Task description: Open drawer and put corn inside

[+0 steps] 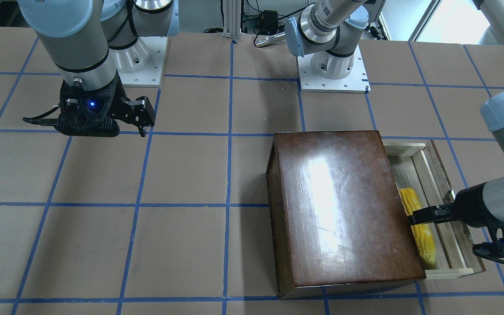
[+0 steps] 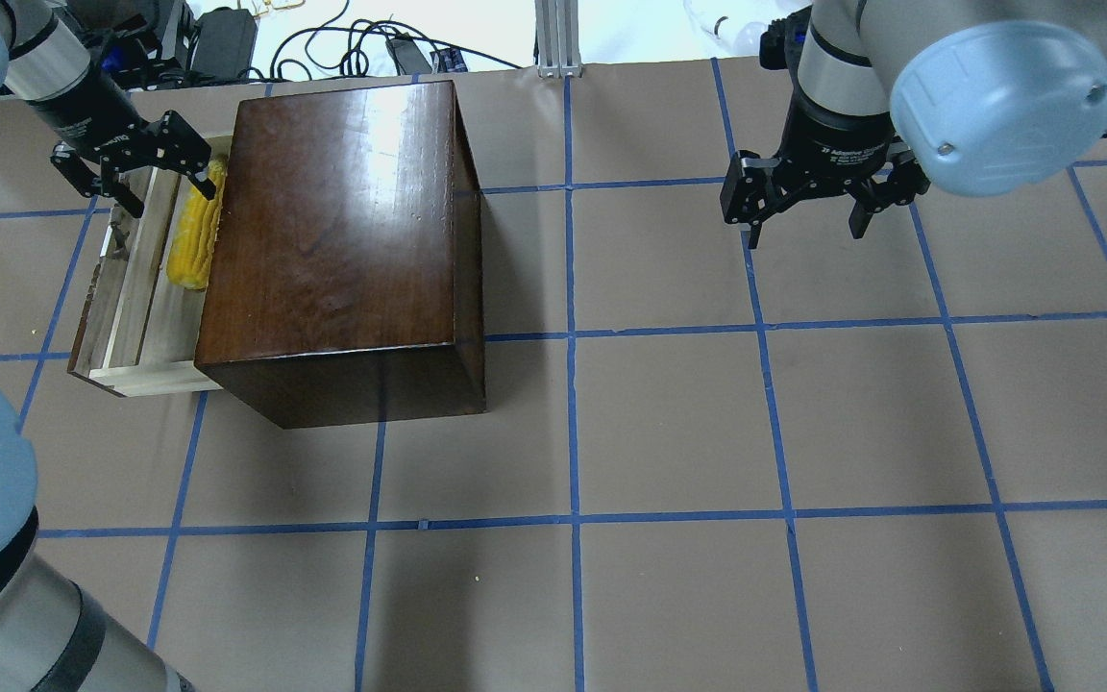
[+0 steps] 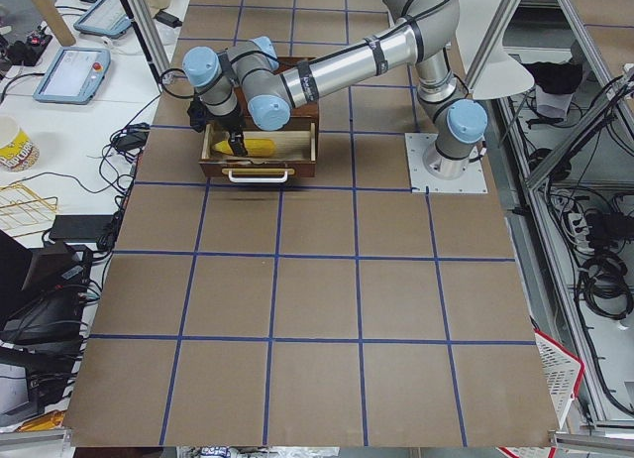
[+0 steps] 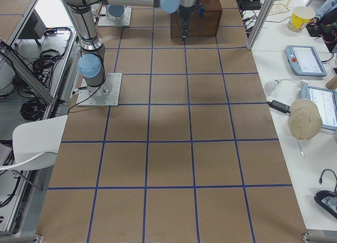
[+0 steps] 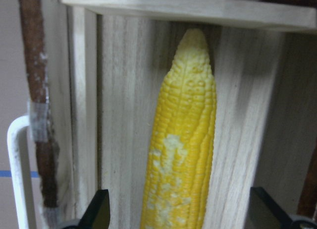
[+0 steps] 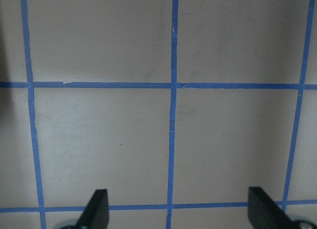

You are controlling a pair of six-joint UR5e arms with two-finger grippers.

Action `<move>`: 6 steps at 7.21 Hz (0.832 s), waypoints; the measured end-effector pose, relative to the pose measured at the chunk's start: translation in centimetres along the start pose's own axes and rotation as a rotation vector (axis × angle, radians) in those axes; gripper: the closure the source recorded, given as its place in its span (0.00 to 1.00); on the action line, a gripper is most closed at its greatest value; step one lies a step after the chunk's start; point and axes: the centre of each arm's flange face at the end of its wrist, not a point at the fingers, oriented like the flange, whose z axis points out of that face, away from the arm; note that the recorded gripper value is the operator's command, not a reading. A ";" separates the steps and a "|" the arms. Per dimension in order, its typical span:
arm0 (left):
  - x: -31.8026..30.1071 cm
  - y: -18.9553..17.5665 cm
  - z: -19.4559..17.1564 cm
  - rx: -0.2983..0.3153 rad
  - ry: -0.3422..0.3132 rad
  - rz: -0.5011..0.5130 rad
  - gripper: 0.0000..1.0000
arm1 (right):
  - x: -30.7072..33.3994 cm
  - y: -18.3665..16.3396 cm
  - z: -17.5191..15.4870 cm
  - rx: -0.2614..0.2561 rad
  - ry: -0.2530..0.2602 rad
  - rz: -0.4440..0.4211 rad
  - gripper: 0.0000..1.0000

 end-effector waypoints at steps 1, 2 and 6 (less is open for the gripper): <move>0.2 0.5 -1.3 0.016 -0.023 0.003 0.00 | 0.0 0.0 0.0 0.000 0.000 0.000 0.00; 0.6 1.0 -3.0 0.036 -0.051 0.008 0.00 | 0.0 0.0 0.0 0.000 0.000 0.000 0.00; 12.7 4.6 -9.7 0.122 -0.111 0.165 0.00 | 0.0 0.0 0.0 0.000 -0.001 0.000 0.00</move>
